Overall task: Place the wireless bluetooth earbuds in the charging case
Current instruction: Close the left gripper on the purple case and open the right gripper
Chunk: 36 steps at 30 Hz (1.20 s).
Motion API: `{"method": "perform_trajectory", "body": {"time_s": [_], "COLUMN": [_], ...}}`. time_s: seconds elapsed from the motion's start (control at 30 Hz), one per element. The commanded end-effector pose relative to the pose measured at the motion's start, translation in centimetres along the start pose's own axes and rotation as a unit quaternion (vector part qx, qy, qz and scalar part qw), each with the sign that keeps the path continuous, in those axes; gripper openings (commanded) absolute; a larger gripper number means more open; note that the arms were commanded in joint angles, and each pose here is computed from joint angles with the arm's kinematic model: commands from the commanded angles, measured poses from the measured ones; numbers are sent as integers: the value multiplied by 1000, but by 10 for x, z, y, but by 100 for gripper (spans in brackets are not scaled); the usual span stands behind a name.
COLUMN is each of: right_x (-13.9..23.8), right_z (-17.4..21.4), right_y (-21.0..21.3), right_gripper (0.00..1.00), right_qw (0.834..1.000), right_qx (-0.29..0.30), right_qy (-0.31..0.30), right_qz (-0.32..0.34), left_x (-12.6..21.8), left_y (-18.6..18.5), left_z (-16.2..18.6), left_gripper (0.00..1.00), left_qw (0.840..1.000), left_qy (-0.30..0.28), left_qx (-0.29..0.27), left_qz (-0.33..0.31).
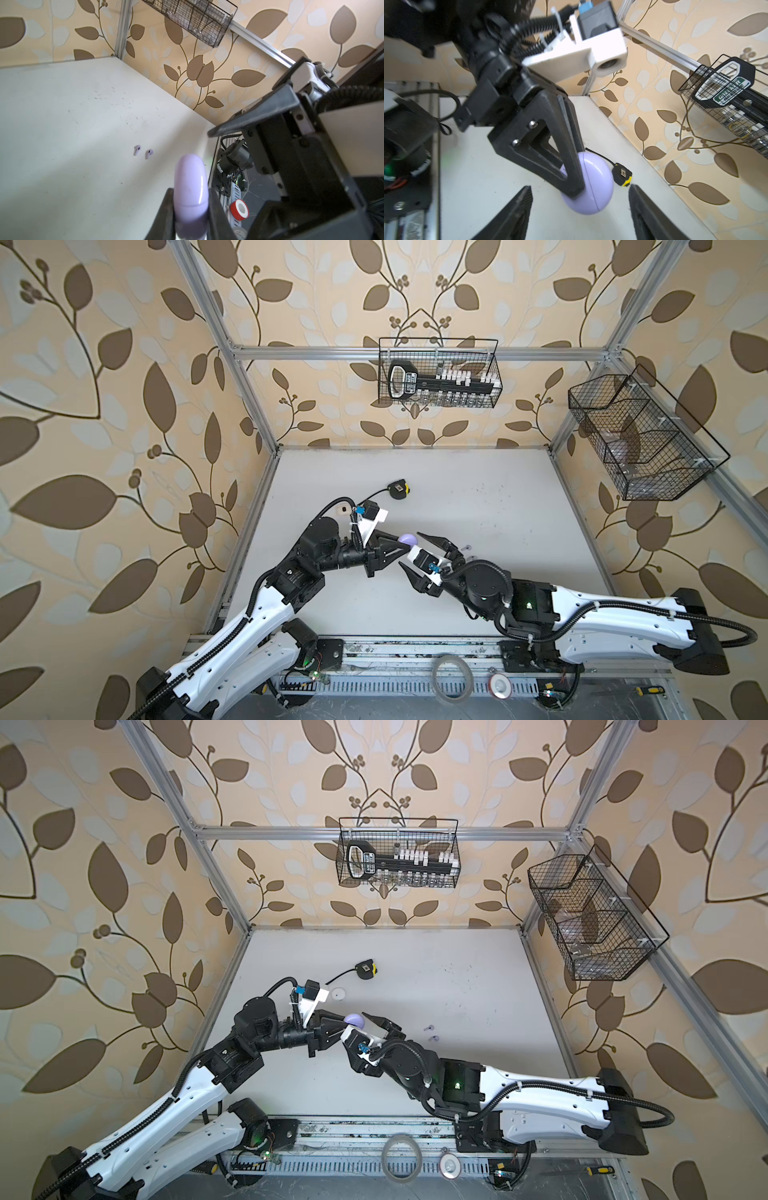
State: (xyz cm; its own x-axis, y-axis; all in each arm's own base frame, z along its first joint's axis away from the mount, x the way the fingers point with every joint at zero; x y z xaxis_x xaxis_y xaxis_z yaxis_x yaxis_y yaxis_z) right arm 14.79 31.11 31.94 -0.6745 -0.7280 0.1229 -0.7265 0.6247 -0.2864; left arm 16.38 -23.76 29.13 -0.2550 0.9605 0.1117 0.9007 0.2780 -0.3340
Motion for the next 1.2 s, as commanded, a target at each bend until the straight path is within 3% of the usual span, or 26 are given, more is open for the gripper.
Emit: {"method": "perform_trajectory", "body": {"time_s": [0.0, 0.1, 0.33, 0.67, 0.93, 1.17], "right_x": [21, 33, 25, 8, 9, 4], "right_z": [-6, -8, -7, 3, 3, 3], "right_y": [-5, -8, 10, 11, -10, -12], "right_gripper": [69, 61, 57, 54, 44, 47], "right_qw": [998, 994, 987, 990, 984, 978], "right_qx": [-57, -96, -141, -138, -175, -206], "right_qy": [-12, -37, -46, -17, -26, -16], "right_qz": [-14, -24, -62, -29, 6, 9], "left_x": [8, 15, 22, 22, 21, 20], "left_y": [-28, -39, -57, -60, -63, -59], "left_z": [-1, 6, 17, 18, 20, 18], "left_gripper": [0, 0, 0, 0, 0, 0], "left_qw": [991, 982, 962, 961, 961, 963], "left_qy": [-31, -49, -71, -64, -55, -61], "left_qx": [-113, -162, -226, -223, -220, -223], "left_qz": [63, 89, 139, 148, 159, 139]}}
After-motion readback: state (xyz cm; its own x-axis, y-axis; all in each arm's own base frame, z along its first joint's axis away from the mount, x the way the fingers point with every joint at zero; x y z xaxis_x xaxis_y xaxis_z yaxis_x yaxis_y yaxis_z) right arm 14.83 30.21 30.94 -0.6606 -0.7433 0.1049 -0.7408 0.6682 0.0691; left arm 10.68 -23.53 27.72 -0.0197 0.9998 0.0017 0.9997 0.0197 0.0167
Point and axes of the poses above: each gripper's point midway between its finger pads, its own x axis back along the fingers, its own y axis along the line the jaws close on, z = x × y, the point moved 1 cm from there along x, back along the fingers, and after that the axes turned 4 degrees about -x, right-handed, at the moved point
